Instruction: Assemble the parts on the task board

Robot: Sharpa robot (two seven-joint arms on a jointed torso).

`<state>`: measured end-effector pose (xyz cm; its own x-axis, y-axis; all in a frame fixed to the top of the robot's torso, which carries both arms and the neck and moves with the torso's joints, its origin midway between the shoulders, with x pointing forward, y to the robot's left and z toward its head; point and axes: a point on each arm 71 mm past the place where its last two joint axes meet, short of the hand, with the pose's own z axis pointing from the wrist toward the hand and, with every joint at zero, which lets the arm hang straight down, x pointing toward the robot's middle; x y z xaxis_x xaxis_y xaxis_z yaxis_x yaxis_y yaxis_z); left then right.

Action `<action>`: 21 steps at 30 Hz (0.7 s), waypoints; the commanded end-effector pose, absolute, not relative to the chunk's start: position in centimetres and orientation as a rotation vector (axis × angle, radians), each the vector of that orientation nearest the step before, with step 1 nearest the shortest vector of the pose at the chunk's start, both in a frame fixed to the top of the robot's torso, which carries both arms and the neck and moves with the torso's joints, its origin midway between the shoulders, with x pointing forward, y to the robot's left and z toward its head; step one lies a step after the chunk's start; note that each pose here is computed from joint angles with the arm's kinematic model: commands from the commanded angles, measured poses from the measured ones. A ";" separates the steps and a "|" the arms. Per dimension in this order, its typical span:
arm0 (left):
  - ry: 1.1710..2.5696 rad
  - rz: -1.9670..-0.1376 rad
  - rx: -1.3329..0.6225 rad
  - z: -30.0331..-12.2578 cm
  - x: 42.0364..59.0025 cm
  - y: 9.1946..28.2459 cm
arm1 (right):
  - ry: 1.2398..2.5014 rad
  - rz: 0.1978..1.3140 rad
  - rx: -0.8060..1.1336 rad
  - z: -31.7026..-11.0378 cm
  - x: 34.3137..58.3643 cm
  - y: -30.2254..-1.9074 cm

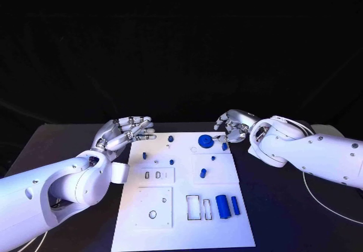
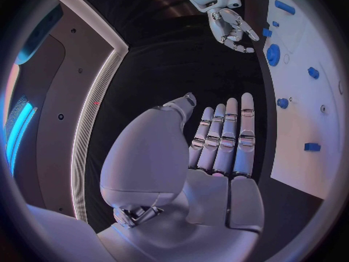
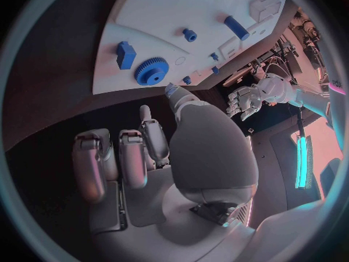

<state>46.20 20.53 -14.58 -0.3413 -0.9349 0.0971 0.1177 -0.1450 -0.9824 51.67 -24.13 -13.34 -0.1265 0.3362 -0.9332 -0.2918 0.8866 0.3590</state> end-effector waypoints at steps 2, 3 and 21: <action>1.278 -1.640 -0.994 -14.4 46.1 20.4 | 1.686 0.550 0.054 -14.1 51.9 -23.8; 1.277 -1.639 -0.994 -14.4 46.1 20.4 | 1.691 0.549 0.056 -14.2 52.0 -23.7; 1.278 -1.637 -0.995 -14.4 46.2 20.5 | 1.693 0.540 0.038 -15.0 53.1 -21.7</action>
<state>46.26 20.69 -14.61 -0.3376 -0.9364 0.0957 0.1189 -0.1433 -0.9825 53.03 -21.68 -14.81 -0.1988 0.3431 -0.9180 -0.2755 0.8794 0.3883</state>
